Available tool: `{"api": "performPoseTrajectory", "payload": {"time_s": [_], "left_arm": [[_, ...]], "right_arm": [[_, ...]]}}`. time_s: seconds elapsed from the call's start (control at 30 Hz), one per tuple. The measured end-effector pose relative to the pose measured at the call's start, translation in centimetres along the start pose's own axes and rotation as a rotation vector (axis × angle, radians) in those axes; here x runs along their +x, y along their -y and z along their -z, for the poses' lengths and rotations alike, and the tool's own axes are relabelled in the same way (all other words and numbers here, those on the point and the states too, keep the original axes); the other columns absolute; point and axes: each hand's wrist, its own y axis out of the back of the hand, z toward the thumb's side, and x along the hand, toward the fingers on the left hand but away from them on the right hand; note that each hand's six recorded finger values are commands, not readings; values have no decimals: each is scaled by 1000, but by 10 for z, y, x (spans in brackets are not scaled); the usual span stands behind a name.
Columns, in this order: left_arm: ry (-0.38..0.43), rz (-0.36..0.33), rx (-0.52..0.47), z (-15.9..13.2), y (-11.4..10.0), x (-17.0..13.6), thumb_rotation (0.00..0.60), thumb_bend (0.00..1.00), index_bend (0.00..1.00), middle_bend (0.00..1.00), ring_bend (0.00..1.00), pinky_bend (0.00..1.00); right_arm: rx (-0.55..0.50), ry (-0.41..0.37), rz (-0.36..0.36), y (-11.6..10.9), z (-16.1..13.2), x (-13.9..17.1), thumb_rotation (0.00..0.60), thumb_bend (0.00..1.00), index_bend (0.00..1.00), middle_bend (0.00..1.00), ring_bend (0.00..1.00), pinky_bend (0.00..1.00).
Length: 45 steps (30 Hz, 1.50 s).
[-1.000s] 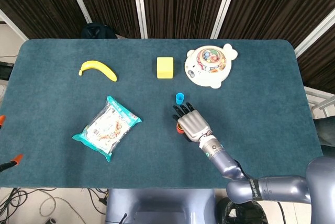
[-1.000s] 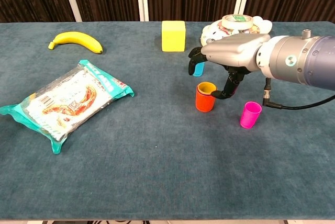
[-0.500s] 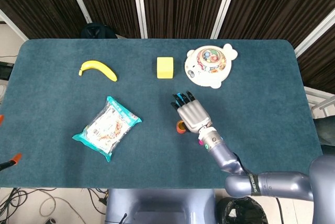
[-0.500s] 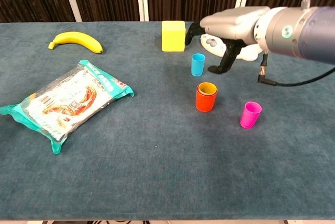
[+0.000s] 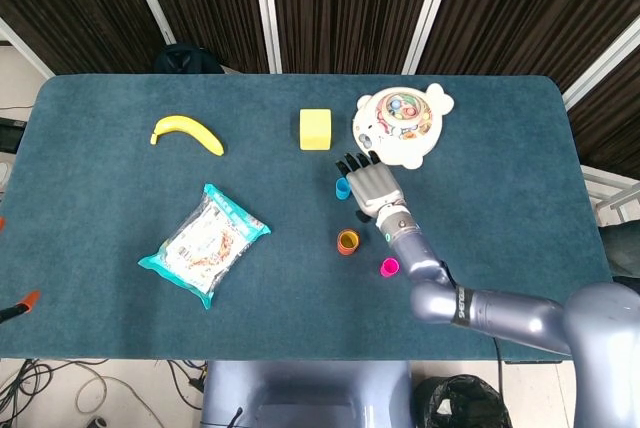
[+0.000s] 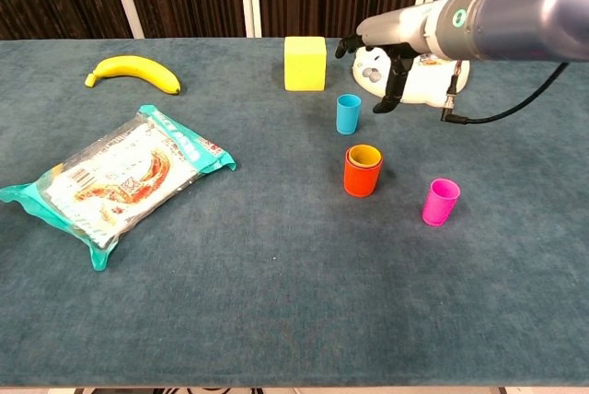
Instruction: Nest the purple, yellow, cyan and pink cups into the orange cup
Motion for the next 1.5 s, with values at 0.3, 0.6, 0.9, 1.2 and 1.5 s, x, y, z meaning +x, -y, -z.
{"api": "performPoseTrajectory", "payload": {"time_s": [0.3,0.6,0.9,1.2,1.5], "left_arm": [[-4,6,12,2,3,3,600,0,48,12,0,63],[-6,1,9,3,1,3,600,0,48,12,0,63],[-5,6,11,3,2,4,600,0,48,12,0,63],[-3,9,12,3,3,4,600,0,48,12,0,63],[-5,9,20,3,4,4,600,0,49,12,0,63]], "right_arm": [[-53,17,-52,-6,-12,-31,600,355,141,0,59,70],[-94,7,-73,6,-19,-39,600,355,275,0,59,70],[-104,17,-62,15,-18,-45,600,355,292,0,59,70],[-108,61,-59,19,-3,-53,600,354,329,0,59,70],[-119,59,-57,22,-3,-54,600,355,375,0,59,70]]}}
